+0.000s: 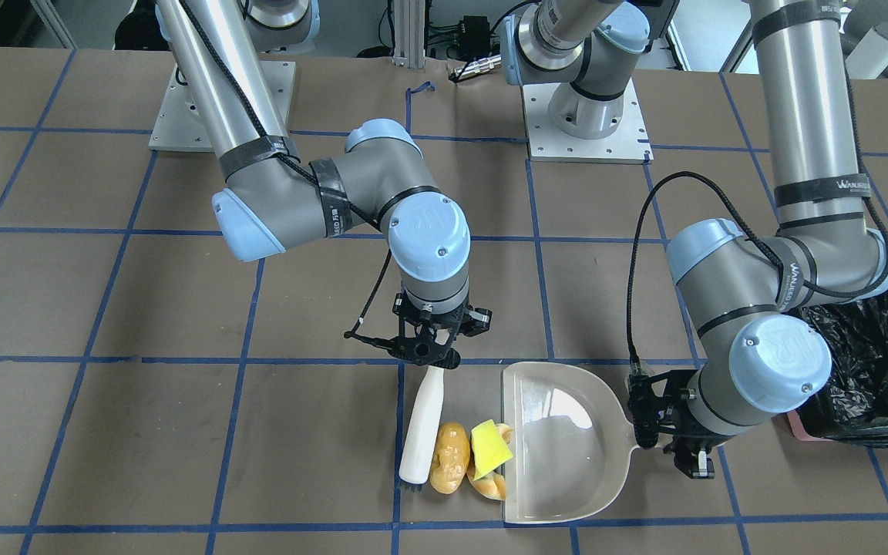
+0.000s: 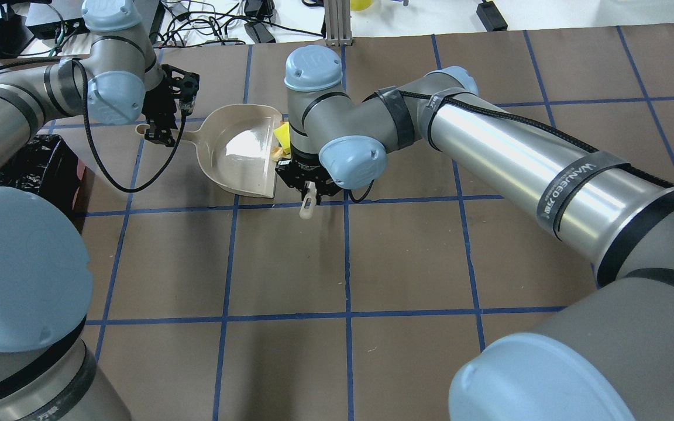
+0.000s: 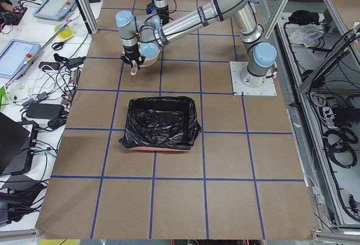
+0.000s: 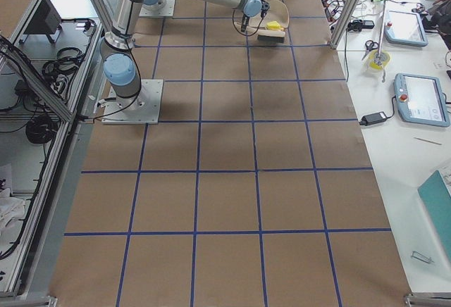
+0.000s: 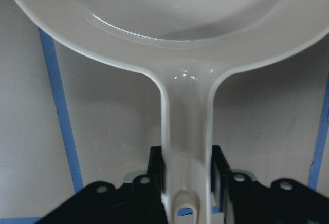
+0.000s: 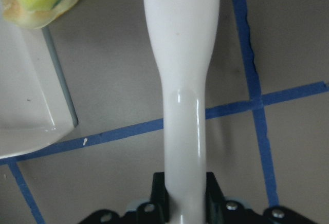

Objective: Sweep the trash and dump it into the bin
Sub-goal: 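Sweep the sponge and paper piece into the dustpan with the right gripper's brush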

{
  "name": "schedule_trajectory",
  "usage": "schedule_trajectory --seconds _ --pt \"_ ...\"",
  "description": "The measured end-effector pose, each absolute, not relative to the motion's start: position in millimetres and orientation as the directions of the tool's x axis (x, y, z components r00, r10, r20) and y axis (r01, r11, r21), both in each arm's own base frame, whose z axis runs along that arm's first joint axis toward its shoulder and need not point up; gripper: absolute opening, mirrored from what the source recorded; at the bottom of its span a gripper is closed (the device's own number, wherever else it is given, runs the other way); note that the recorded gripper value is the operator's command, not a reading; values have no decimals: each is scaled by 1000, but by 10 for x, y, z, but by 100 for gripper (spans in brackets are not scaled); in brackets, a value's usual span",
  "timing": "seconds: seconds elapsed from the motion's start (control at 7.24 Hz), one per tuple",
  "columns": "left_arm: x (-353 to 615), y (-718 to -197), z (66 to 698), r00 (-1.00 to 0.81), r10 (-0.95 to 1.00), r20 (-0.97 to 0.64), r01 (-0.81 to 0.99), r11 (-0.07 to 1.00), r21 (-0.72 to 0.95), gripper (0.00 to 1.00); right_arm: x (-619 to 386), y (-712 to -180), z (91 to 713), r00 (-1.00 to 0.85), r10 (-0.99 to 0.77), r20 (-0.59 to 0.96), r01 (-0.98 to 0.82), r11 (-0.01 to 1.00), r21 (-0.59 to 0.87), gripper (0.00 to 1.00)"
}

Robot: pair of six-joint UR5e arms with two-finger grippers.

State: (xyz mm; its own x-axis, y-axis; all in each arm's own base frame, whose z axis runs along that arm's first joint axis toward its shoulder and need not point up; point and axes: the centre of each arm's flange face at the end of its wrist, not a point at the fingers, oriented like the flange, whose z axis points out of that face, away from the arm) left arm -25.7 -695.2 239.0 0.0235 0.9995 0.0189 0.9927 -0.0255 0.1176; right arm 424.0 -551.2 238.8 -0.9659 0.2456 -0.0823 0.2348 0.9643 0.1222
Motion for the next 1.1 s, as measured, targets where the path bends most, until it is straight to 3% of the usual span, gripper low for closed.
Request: schedule_trajectory --seconds 1.1 --pt "-257 -6948 2384 16 1000 19 993 -18 118 0 5042 -5466 2443 -942 276 -190 262 960 98 0"
